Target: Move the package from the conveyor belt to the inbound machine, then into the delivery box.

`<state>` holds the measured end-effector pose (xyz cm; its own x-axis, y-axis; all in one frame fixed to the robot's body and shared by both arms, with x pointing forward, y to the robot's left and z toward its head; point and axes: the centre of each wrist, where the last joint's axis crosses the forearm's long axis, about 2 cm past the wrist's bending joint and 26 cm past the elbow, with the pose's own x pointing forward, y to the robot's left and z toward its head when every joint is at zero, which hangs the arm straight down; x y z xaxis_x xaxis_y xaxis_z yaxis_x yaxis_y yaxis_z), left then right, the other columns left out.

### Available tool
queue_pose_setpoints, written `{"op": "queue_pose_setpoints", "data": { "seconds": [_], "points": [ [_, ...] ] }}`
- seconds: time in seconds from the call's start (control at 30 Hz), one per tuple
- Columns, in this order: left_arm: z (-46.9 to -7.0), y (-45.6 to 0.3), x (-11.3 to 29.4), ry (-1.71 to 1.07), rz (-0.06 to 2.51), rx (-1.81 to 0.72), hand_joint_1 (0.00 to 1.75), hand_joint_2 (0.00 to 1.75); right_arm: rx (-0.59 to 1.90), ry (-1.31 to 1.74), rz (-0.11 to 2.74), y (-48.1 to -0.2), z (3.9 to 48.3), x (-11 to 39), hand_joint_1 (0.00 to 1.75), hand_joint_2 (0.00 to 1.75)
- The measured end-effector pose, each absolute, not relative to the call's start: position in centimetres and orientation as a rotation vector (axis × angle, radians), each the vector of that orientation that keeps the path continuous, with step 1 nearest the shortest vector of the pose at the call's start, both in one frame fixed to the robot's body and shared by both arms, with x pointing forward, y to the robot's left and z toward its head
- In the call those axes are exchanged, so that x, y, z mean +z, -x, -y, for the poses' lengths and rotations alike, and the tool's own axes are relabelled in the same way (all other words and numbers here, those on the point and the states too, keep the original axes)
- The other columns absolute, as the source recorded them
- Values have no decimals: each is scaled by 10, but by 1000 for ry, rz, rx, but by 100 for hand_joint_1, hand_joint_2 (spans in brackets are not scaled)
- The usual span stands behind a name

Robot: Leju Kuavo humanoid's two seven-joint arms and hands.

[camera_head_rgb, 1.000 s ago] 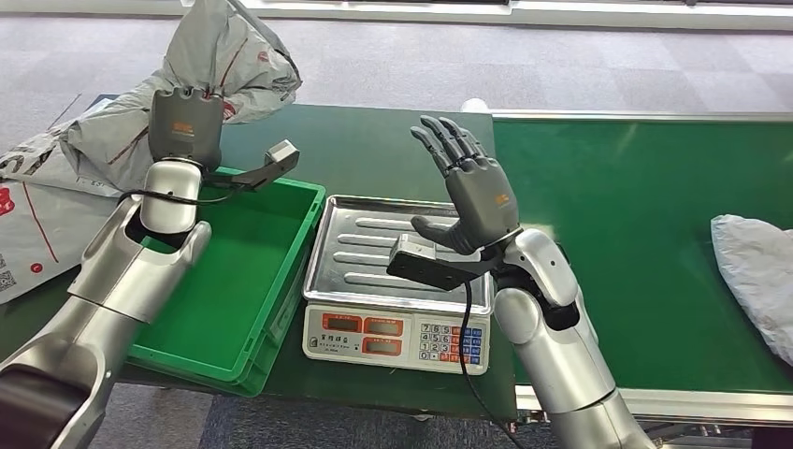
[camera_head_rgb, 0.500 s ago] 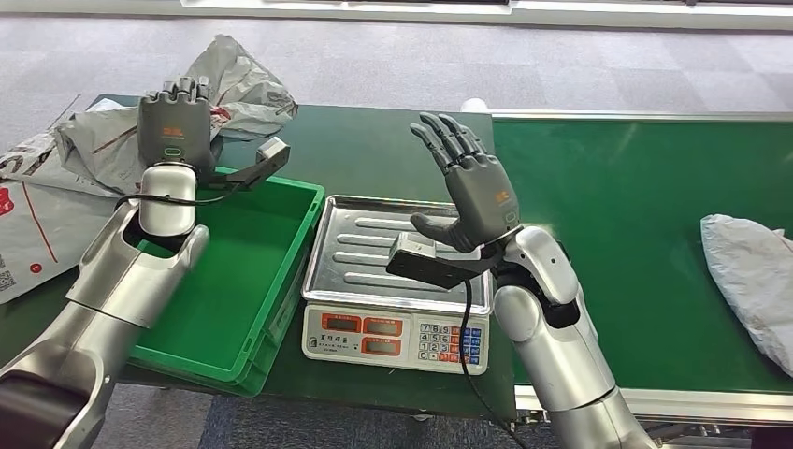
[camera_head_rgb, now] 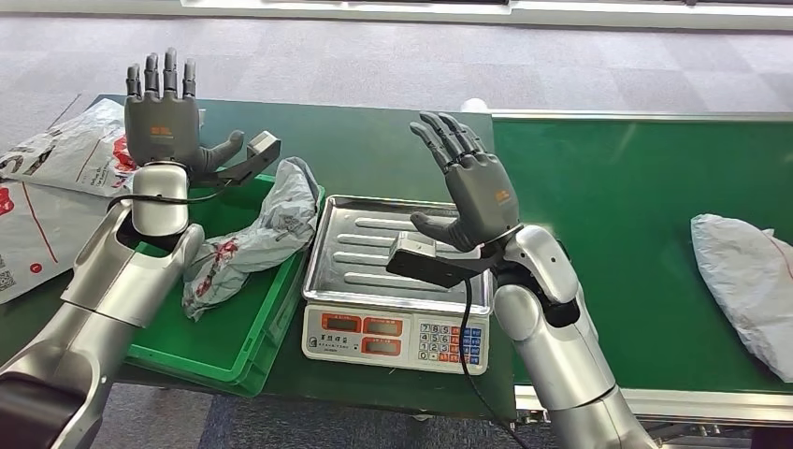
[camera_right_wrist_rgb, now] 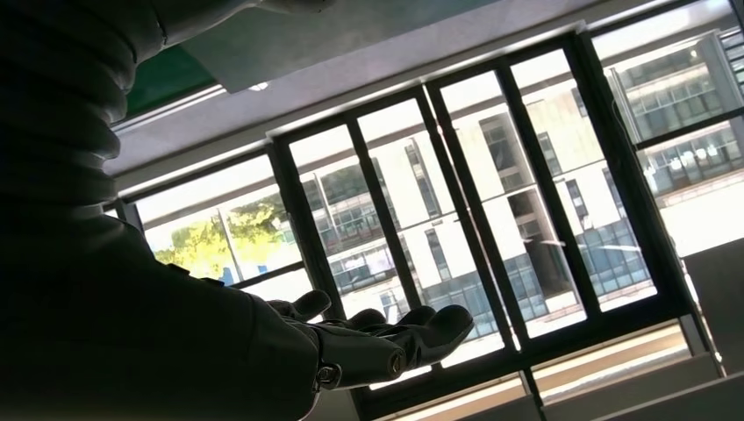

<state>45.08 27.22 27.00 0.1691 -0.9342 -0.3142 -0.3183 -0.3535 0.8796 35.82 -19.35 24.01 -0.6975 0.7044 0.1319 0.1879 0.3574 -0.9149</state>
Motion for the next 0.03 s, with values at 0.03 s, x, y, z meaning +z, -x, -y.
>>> {"op": "queue_pose_setpoints", "data": {
  "seconds": [0.03],
  "points": [
    [-272, -451, 270, -1786, 1188, -1184, 0, 0, 1324, 772, 2110, -358, 193, 240, 0, 175]
  ]
}}
